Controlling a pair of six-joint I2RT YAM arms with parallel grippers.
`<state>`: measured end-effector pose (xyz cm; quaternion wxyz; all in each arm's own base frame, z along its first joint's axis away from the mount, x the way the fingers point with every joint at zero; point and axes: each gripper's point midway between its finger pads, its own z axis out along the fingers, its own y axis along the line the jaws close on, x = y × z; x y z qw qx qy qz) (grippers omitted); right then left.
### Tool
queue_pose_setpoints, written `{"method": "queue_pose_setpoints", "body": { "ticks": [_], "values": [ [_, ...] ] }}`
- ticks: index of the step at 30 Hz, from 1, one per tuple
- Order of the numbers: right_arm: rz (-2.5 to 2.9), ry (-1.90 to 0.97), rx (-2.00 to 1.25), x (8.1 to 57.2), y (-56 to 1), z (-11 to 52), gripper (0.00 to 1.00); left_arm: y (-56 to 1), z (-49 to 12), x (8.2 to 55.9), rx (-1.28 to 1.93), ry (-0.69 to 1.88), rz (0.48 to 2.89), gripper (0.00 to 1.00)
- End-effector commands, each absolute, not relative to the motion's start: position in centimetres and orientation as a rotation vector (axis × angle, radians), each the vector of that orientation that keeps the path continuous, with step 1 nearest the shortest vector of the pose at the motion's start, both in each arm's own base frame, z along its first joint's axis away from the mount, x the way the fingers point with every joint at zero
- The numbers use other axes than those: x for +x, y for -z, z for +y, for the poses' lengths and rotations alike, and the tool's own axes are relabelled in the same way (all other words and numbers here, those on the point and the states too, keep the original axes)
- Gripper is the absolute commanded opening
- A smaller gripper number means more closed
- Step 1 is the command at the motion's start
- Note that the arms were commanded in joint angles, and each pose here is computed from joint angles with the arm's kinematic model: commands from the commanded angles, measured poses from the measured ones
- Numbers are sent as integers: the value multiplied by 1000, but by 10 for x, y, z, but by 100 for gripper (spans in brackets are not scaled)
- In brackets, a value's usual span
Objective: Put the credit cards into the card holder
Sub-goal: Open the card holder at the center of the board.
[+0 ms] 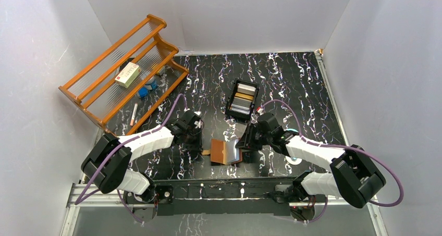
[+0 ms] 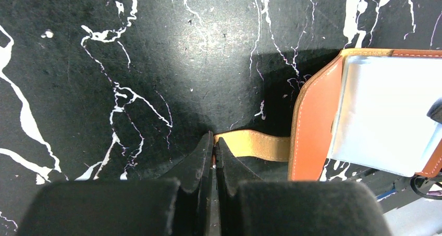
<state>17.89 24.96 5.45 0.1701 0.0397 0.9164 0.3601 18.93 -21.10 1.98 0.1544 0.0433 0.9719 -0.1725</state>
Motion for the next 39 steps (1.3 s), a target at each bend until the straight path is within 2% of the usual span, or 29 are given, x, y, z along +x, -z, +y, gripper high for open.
{"method": "queue_pose_setpoints", "body": {
  "ticks": [1, 3, 9, 14, 25, 39],
  "values": [
    [2566, -1072, 100, 183, -61, 255, 35, -8, -202, 177, 124, 459, 2844, 0],
    [2569, -1073, 98, 183, -59, 256, 34, -9, -203, 178, 121, 463, 2839, 0],
    [2564, -1099, 94, 183, -60, 260, 42, -6, -206, 176, 118, 485, 2852, 0],
    [2561, -1124, 90, 186, -62, 265, 53, -7, -210, 176, 119, 517, 2849, 0],
    [2524, -1093, 56, 190, -86, 262, 57, -3, -209, 174, 115, 510, 2861, 0],
    [2545, -1035, 68, 186, -81, 251, 37, -3, -209, 175, 119, 511, 2859, 0]
  ]
}}
